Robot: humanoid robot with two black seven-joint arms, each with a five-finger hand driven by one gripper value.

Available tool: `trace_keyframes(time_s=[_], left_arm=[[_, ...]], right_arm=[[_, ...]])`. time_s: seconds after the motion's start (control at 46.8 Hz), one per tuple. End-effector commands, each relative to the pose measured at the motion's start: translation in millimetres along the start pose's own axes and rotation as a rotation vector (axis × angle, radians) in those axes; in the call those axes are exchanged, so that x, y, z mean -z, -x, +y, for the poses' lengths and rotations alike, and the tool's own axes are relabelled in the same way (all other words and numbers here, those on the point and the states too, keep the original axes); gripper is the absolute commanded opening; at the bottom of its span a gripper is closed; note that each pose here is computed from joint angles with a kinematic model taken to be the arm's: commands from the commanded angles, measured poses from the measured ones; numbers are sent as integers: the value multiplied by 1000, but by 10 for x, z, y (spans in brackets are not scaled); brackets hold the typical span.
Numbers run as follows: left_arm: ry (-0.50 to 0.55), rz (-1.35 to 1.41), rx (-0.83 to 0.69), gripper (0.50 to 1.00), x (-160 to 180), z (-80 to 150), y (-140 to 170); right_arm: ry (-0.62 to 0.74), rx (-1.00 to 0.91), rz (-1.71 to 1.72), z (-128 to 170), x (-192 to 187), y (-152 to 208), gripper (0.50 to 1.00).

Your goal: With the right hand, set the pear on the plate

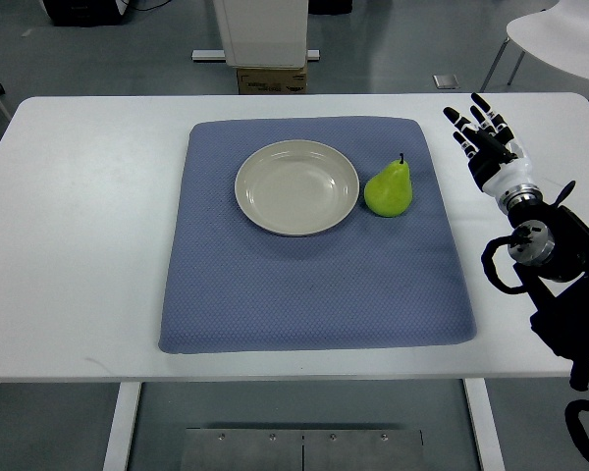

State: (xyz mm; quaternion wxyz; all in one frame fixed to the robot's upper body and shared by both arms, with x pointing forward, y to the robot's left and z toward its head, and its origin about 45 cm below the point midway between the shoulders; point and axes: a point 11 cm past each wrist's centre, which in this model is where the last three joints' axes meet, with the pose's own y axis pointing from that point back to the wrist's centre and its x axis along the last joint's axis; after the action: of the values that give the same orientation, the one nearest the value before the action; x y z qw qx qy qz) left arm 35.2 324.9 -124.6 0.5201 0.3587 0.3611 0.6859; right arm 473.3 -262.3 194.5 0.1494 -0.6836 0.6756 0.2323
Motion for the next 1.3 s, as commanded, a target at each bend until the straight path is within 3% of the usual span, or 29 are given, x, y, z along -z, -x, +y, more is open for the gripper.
trace_keyframes(time_s=[0.0,1.282], left_arm=[[0,0,-1,1000,0,0,-1],[0,0,-1,1000,0,0,-1]], right_arm=[[-4,3,0,-11,20,17,1000],[20,241,278,-9,-213,477,1000]])
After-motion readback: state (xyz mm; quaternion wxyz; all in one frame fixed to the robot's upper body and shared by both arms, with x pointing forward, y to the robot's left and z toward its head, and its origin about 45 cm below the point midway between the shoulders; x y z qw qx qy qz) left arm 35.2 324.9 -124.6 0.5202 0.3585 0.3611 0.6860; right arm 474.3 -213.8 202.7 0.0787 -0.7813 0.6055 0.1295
